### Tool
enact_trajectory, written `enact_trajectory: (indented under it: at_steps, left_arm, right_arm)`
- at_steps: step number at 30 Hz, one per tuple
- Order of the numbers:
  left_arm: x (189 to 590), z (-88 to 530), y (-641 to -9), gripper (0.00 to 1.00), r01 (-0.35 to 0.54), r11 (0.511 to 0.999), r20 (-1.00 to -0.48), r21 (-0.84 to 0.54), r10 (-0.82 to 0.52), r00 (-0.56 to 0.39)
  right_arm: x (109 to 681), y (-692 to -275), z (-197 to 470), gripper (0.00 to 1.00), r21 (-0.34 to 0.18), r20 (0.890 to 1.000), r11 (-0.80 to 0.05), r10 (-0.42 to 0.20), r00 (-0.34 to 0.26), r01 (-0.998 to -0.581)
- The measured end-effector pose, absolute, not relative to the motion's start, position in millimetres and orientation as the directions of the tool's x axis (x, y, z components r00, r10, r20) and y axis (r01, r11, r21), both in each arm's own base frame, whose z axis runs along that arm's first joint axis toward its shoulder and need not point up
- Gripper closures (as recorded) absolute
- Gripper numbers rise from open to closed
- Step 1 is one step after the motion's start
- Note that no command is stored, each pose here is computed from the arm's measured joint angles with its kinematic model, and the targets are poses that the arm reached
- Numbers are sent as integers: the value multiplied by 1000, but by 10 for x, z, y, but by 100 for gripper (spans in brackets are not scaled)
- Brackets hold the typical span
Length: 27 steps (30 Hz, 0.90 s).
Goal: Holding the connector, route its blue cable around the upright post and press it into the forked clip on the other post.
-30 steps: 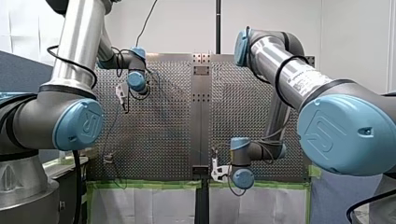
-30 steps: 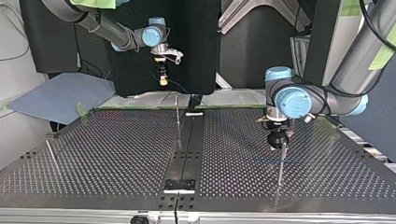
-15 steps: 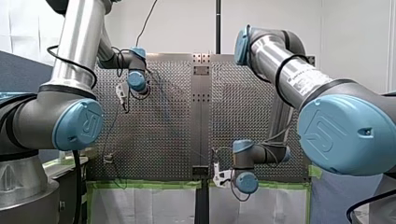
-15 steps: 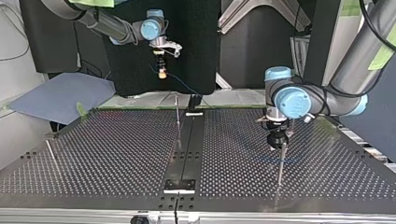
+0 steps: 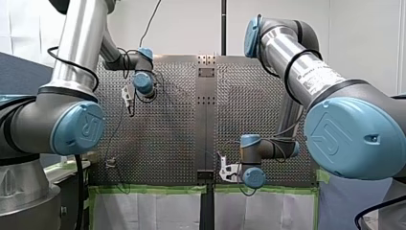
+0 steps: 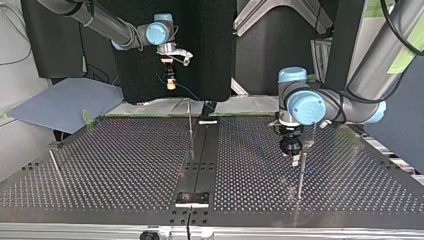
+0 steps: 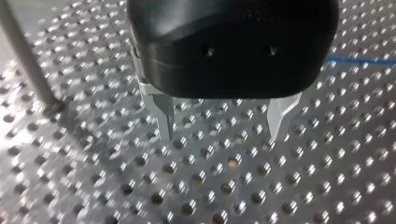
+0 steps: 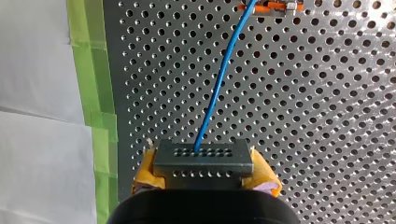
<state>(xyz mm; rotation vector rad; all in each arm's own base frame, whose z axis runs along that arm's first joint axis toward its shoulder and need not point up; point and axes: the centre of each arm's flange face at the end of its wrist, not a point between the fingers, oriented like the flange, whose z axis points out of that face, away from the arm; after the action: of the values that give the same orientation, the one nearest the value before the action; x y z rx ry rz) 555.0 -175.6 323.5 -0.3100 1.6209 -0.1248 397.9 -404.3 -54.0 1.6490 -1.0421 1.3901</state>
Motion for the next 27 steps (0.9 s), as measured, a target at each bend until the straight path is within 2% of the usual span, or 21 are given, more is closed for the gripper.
enact_trajectory:
  at_steps: [11, 27]
  left_arm:
    - [5005, 3354, -2107, 0, -132, 966, -964, -223, -239, -117]
    - [4199, 3372, -2006, 0, -163, 980, -960, -117, -154, -234]
  right_arm:
    - [3981, -4044, -539, 100, 27, 988, -416, -127, 88, -909]
    - [3993, -4037, -540, 100, 25, 988, -428, -129, 89, -903]
